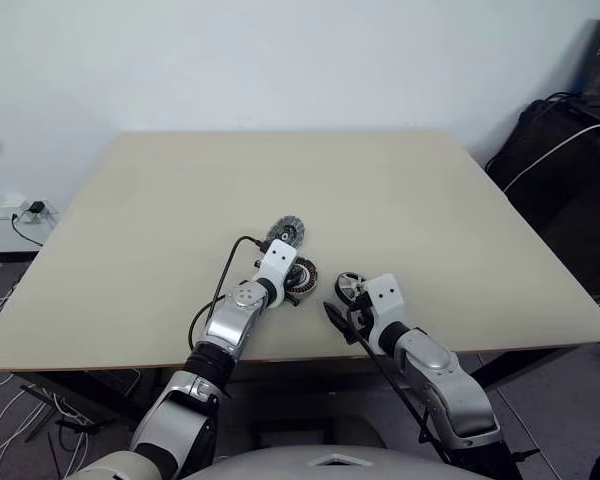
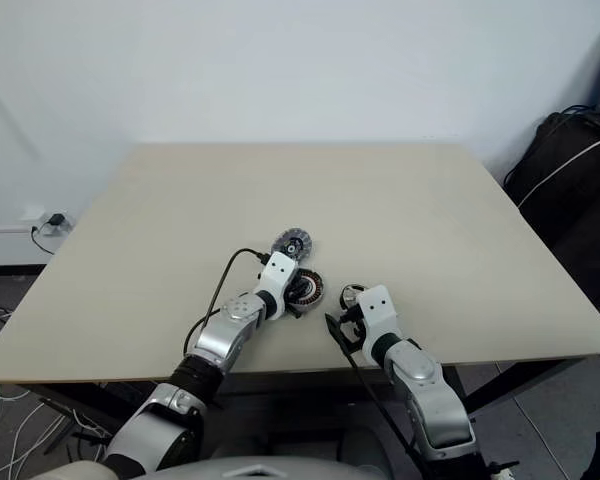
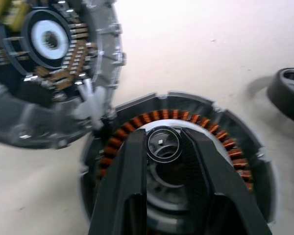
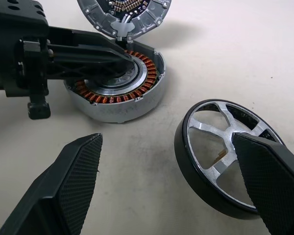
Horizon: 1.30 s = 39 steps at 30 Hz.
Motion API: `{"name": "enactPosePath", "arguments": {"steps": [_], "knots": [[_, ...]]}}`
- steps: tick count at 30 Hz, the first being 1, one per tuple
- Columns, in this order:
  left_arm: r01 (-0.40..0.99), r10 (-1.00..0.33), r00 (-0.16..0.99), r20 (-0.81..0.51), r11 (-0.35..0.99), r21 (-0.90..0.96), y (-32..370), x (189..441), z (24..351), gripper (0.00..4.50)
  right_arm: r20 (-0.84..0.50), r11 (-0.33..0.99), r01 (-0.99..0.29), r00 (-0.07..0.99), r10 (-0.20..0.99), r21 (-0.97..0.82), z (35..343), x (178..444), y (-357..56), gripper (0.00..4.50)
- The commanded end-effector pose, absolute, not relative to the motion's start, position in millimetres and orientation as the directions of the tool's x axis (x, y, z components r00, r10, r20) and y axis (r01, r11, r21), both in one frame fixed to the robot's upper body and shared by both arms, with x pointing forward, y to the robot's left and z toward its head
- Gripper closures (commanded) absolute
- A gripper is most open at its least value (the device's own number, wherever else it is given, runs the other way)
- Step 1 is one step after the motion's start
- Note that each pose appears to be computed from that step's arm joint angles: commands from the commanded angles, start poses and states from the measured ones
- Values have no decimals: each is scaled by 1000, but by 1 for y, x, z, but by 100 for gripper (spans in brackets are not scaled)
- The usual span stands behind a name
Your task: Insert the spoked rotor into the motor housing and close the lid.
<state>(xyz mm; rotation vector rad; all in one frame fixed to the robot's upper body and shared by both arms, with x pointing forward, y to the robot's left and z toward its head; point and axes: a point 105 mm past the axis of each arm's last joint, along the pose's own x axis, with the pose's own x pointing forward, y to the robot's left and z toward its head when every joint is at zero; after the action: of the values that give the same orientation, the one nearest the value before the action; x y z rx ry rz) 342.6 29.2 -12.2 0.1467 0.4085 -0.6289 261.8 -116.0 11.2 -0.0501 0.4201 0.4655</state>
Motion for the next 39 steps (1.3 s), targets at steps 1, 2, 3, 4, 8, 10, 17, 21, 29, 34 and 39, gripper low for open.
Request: {"name": "enactPosePath", "arguments": {"steps": [1, 2, 3, 4, 8, 10, 17, 21, 29, 34, 39], "knots": [[618, -564, 732, -383, 786, 23, 23, 347, -1, 383, -340, 892, -452, 835, 432, 23, 29, 268, -114, 0], [619, -565, 731, -384, 785, 23, 23, 347, -2, 383, -340, 892, -451, 835, 432, 23, 29, 268, -114, 0], [619, -565, 730, -385, 785, 24, 23, 347, -2, 383, -340, 892, -451, 835, 432, 23, 29, 268, -114, 0], [618, -561, 732, -387, 786, 30, 25, 347, -2, 383, -340, 892, -451, 836, 431, 23, 29, 268, -114, 0], [599, -540, 747, -387, 800, 40, 32, 346, -2, 383, -342, 892, -452, 834, 433, 24, 28, 268, -114, 0], [597, -539, 748, -386, 801, 39, 34, 345, -2, 383, -343, 890, -454, 833, 435, 25, 28, 268, -114, 0], [598, -544, 746, -384, 801, 27, 36, 341, 0, 250, -342, 885, -465, 828, 445, 27, 28, 269, -111, 0], [597, -542, 760, -358, 801, 56, 36, 340, 6, 185, -341, 883, -469, 826, 449, 25, 29, 270, -111, 0], [554, -526, 817, -237, 830, 65, 41, 337, 35, 185, -323, 880, -474, 829, 457, 29, 34, 270, -110, 0], [506, -485, 848, -215, 860, 58, 55, 324, 41, 311, -325, 877, -479, 825, 462, 33, 34, 271, -108, 0], [452, -430, 874, -228, 891, 50, 75, 307, 36, 449, -320, 859, -510, 808, 494, 37, 37, 275, -99, 0]]}}
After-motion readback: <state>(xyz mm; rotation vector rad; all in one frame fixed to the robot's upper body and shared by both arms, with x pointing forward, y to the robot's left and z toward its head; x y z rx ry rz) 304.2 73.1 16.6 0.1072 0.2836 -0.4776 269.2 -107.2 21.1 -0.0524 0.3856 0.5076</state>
